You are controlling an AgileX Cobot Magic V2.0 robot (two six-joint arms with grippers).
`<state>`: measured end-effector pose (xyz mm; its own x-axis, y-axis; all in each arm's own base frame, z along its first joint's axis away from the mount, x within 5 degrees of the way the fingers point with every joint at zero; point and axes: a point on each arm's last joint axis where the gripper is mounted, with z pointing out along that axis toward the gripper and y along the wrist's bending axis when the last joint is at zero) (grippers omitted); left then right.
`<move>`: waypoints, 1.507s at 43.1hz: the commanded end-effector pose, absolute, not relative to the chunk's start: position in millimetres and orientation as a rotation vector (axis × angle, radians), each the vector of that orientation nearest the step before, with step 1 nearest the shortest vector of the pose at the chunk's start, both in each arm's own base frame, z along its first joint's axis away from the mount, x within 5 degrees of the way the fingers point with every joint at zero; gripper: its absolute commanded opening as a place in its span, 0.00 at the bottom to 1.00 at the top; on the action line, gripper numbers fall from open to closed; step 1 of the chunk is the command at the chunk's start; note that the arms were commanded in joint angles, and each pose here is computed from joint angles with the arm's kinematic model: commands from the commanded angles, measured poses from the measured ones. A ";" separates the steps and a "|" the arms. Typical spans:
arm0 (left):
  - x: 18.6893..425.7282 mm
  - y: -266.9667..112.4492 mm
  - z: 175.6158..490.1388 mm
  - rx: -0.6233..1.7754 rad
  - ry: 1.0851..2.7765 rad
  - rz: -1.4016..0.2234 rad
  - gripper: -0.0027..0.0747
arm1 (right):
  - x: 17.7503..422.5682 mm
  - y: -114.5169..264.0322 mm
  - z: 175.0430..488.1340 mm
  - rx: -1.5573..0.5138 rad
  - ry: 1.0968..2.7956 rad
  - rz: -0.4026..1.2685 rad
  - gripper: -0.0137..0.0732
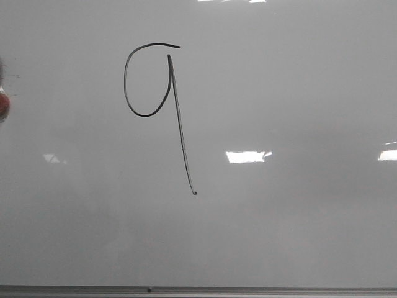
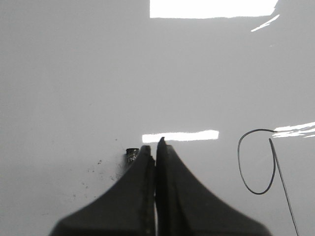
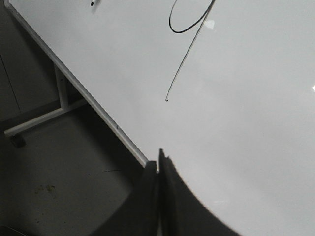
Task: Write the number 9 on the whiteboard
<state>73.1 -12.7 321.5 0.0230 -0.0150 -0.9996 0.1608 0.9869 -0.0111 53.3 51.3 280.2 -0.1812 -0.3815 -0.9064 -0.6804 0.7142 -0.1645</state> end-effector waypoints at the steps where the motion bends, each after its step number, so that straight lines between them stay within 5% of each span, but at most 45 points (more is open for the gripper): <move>1: 71.3 -10.9 336.1 0.090 1.456 -0.134 0.01 | 56.6 51.0 292.0 -0.772 1.755 0.337 0.09; 40: 70.3 -10.0 329.7 0.128 1.458 -0.078 0.01 | 56.6 51.0 292.0 -0.773 1.755 0.338 0.09; 65: 53.7 -1.7 213.2 0.010 1.525 -0.037 0.01 | 56.3 51.2 291.7 -0.776 1.757 0.340 0.09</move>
<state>54.4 -2.2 206.1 -0.0620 -0.0011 -0.9981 0.0361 0.9993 -0.0033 53.3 51.4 280.3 -0.1814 -0.3798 -0.9071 -0.6807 0.7142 -0.1629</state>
